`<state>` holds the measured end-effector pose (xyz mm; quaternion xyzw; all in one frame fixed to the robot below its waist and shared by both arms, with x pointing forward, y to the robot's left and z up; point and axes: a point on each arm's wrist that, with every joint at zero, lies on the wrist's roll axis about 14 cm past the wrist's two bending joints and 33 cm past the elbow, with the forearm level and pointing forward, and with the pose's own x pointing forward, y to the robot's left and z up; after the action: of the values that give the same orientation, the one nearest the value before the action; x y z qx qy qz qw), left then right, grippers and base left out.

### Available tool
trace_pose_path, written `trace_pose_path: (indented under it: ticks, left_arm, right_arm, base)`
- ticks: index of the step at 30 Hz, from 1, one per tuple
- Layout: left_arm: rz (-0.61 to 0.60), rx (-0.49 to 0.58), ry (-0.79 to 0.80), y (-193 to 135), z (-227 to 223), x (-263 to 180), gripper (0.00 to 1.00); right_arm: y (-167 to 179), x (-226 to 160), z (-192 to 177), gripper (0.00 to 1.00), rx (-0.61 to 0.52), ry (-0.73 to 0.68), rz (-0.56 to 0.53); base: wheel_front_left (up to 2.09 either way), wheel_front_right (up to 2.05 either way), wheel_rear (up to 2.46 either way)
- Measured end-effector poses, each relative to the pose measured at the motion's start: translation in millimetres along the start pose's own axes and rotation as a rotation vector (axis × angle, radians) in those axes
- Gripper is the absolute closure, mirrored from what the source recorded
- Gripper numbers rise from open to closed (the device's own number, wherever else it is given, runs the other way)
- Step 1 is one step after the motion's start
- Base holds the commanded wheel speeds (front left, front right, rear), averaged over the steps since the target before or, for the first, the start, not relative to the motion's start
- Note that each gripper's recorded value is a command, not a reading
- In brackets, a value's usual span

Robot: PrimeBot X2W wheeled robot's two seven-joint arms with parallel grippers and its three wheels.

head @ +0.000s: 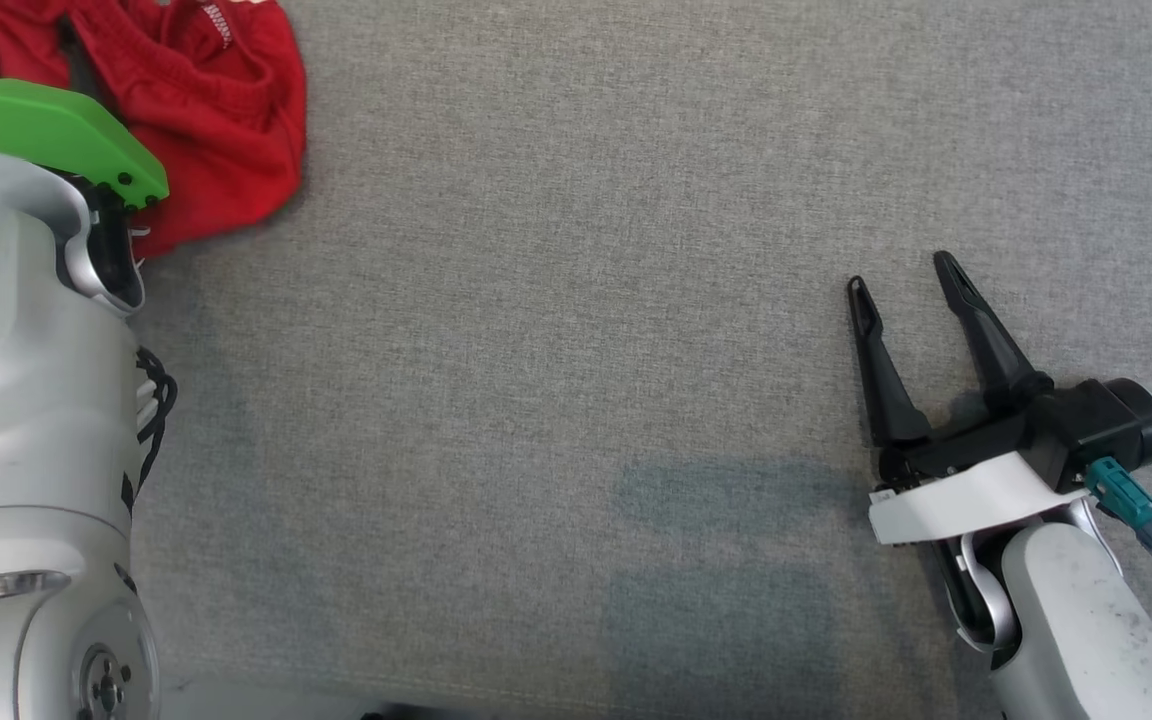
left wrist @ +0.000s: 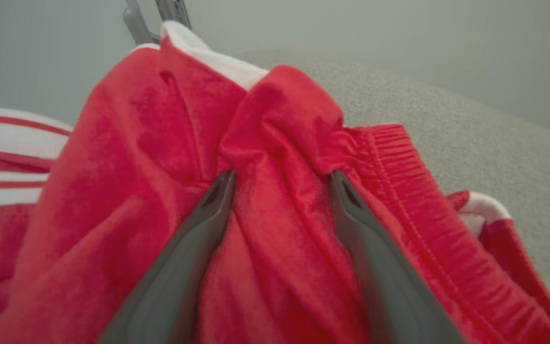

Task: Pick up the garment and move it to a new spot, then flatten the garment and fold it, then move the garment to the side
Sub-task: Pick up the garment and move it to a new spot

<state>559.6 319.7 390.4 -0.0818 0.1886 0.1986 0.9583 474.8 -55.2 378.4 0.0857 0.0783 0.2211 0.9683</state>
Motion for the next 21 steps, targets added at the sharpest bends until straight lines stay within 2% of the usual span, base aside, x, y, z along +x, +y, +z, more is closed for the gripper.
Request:
trace_pose_path:
  ticks: [6,7,8,15,21]
  left_arm:
    - [-0.003,0.059,0.055,-3.6,-13.9,5.5,0.00]
    - [-0.003,0.069,0.053,-3.1,-14.2,5.5,0.44]
    - [-0.004,0.071,0.041,-3.4,-12.7,5.2,1.00]
    - [-0.018,0.114,-0.078,-3.3,17.0,1.4,1.00]
    - [-0.054,0.088,-0.228,-5.2,65.1,-11.3,1.00]
  right_arm:
    - [-0.4,2.4,0.7,0.00,-0.001,-0.005,0.003]
    - [-0.4,2.4,1.1,0.00,-0.001,-0.006,0.002]
    - [-0.3,2.4,1.5,0.00,-0.001,-0.006,0.001]
    - [2.3,0.2,8.4,0.00,-0.007,-0.014,0.002]
    - [8.5,-5.7,19.9,0.00,0.000,-0.031,0.000]
  base:
    - [0.00,0.00,0.00]
    - [0.00,0.00,0.00]
    - [0.00,0.00,0.00]
    - [0.00,0.00,0.00]
    - [0.00,0.00,0.00]
